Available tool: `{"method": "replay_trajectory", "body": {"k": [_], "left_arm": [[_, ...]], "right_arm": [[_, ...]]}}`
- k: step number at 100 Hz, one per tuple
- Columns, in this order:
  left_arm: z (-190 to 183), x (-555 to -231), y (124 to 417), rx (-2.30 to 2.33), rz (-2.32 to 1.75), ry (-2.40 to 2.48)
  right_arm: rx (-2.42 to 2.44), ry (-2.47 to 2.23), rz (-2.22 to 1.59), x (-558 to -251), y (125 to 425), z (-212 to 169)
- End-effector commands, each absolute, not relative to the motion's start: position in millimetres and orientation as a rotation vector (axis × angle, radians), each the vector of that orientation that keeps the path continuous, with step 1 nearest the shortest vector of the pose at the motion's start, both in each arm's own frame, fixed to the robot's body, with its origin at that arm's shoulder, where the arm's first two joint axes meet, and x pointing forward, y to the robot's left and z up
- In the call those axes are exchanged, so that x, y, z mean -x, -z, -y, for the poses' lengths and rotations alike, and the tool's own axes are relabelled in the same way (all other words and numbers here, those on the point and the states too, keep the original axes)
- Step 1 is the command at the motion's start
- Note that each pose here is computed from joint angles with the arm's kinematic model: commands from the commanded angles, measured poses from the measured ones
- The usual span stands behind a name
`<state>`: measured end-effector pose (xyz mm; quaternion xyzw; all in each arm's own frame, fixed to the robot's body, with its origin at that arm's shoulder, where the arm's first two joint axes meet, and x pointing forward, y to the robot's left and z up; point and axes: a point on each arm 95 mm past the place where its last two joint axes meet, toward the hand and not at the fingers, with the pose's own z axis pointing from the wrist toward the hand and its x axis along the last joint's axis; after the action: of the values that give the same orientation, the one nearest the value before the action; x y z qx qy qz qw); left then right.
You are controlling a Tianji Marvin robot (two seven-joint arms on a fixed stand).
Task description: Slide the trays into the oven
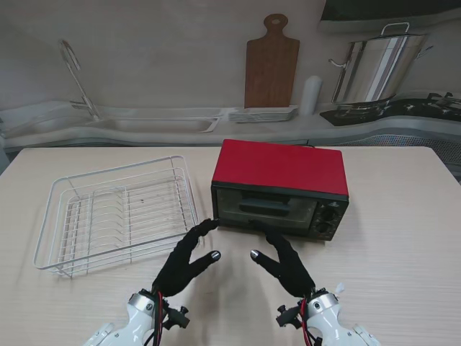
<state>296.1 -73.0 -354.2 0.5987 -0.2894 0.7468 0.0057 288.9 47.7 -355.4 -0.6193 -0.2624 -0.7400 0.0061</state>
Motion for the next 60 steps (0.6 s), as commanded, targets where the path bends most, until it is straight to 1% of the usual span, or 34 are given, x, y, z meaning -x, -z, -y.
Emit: {"method": "replay_trajectory", "body": {"k": [1, 20, 60], "left_arm": [[78.7, -292.2, 353.4, -1.875, 0.893, -2.32], [81.4, -291.3, 351.3, -1.895, 0.868, -2.307], [85.2, -281.3, 348.2, -1.951, 0.832, -2.288]], "right_arm": [[1.926, 2.295, 0.84, -287.2, 358.2, -52.8], [1.921, 2.295, 0.828, -290.8, 357.2, -55.7], [1.902, 2.27, 0.853, -288.4, 358.9, -52.7]]}}
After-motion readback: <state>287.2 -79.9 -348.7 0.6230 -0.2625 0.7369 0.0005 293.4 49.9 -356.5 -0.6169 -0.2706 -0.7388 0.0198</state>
